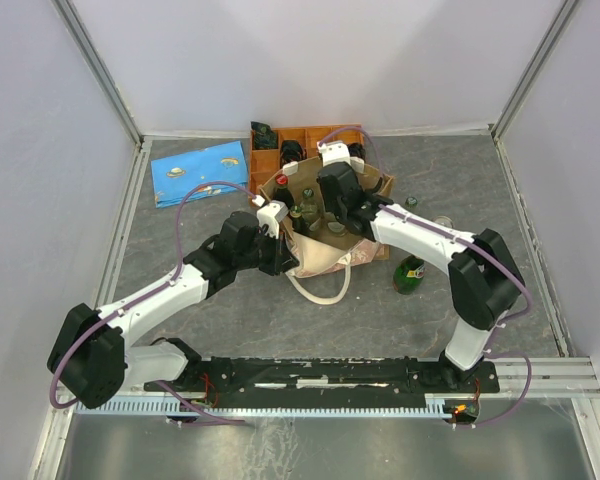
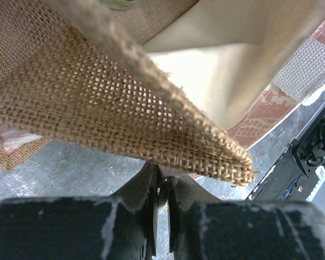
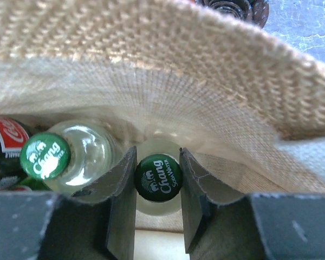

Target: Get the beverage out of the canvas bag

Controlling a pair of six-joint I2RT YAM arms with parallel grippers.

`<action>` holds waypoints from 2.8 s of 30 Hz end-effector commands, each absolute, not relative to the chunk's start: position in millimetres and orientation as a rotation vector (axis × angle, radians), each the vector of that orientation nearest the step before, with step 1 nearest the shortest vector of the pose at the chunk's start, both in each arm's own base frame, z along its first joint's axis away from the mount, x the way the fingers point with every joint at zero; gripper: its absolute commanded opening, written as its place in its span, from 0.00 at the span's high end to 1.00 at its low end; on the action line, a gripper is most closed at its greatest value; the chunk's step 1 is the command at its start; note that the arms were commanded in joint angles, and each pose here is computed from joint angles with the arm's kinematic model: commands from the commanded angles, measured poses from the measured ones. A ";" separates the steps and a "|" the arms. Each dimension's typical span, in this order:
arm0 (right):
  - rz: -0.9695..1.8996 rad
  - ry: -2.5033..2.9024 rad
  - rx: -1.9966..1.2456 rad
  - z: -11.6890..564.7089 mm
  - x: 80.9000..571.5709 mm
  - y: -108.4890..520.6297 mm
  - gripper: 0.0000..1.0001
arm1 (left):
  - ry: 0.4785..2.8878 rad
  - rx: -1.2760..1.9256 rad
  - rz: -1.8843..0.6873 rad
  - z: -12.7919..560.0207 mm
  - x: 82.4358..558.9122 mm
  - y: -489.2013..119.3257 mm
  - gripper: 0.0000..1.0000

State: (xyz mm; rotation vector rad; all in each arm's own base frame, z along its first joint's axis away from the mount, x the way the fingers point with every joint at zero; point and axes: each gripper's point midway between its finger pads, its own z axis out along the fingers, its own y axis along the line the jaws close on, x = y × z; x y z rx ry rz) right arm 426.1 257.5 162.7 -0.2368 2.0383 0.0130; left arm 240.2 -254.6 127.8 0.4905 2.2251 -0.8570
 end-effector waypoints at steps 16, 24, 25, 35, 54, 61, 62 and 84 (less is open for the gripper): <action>0.148 1.368 -0.058 496.6 360.6 181.0 1.00 | 2.356 0.478 -0.822 99.5 225.1 -244.8 0.97; -0.010 1.408 0.169 484.3 380.2 83.4 1.00 | 2.360 0.485 -0.831 98.2 225.3 -247.1 0.97; -0.020 1.416 0.193 479.0 383.4 73.5 1.00 | 2.357 0.482 -0.831 99.2 226.2 -246.9 0.97; -0.153 1.491 0.348 438.0 409.5 2.4 1.00 | 2.349 0.488 -0.841 102.3 229.3 -250.7 0.97; -0.144 1.707 0.353 290.0 475.4 -17.0 1.00 | 2.353 0.484 -0.831 100.5 229.0 -248.8 0.97; -0.137 1.701 0.262 267.7 488.6 -9.3 1.00 | 2.354 0.488 -0.834 100.8 230.4 -250.9 0.97; -0.137 1.695 0.254 265.5 489.6 -8.9 1.00 | 2.356 0.488 -0.833 100.4 231.2 -251.0 0.97; -0.139 1.789 0.188 202.9 474.2 0.5 0.41 | 2.360 0.479 -0.832 101.6 232.1 -251.4 0.97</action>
